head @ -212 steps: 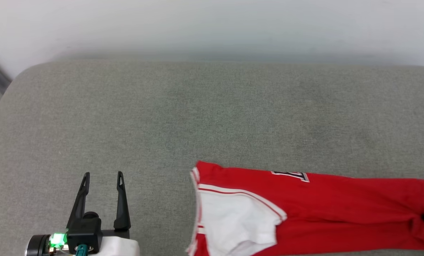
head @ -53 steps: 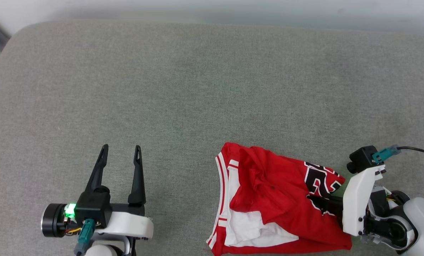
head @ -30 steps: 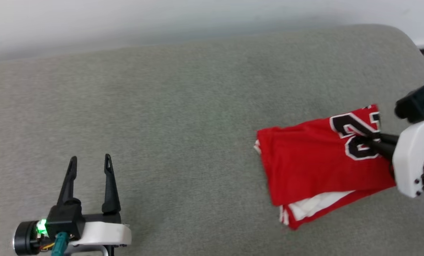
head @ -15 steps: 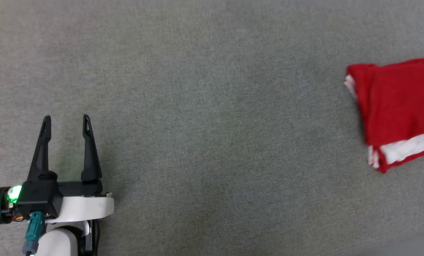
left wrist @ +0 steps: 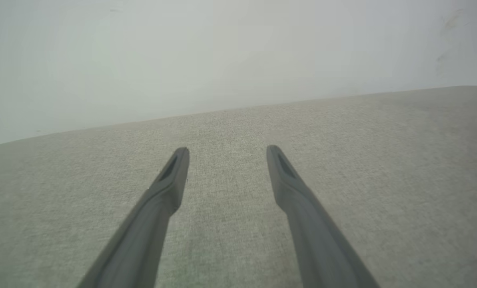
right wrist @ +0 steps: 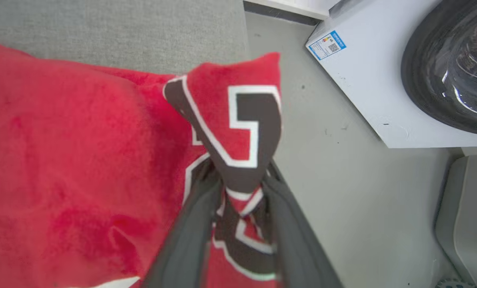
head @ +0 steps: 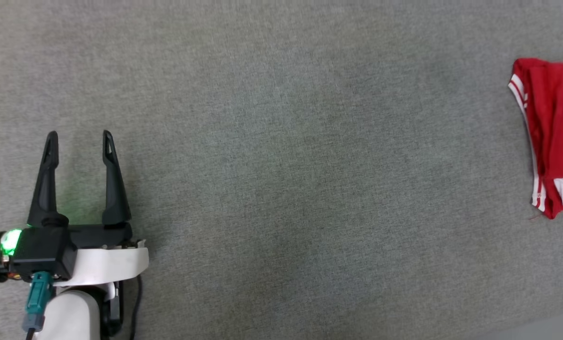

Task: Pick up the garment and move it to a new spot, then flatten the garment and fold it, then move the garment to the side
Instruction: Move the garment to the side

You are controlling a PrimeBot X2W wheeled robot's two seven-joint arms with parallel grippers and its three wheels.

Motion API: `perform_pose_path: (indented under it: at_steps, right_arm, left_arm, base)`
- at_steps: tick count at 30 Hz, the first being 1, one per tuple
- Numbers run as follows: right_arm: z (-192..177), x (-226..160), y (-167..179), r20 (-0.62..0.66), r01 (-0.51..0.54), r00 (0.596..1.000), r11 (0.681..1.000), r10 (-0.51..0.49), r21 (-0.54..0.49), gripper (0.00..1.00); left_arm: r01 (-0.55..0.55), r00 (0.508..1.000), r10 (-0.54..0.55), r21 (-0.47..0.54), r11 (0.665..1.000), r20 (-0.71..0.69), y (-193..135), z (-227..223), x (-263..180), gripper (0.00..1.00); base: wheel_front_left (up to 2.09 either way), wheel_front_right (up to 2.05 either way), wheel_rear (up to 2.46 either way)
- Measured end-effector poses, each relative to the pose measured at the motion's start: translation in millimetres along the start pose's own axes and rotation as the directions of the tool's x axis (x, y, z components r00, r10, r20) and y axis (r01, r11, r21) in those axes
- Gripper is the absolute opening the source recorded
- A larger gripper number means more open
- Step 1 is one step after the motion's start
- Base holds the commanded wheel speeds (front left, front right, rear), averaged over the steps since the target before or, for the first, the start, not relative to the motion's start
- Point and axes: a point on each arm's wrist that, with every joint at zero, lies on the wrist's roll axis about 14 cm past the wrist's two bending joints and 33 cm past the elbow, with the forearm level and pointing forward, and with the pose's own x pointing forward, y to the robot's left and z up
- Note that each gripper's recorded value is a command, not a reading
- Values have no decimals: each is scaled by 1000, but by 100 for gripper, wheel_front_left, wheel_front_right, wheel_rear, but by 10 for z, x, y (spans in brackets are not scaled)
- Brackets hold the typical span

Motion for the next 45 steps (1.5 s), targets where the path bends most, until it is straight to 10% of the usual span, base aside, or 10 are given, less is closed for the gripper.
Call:
perform_pose_path:
  at_steps: [10,23,32,45]
  right_arm:
    - [684,-440,-354,357,143,926,989,-122,-34,100]
    - [1702,-1433,827,866,-63,493,996,85,-62,100]
    - [1643,-2051,1647,936,-298,315,952,160,-63,100]
    - [802,-2257,1963,910,-461,398,883,118,88,100]
  left_arm:
    - [-47,999,47,-19,999,27,4,360,-316,100]
    - [-122,990,122,6,992,67,143,748,-836,100]
    - [-171,983,169,12,985,78,245,861,-1144,100]
    - [-200,977,198,13,980,75,276,895,-1477,100]
  base:
    - [0,0,0]
    - [0,0,0]
    - [0,0,0]
    - [0,0,0]
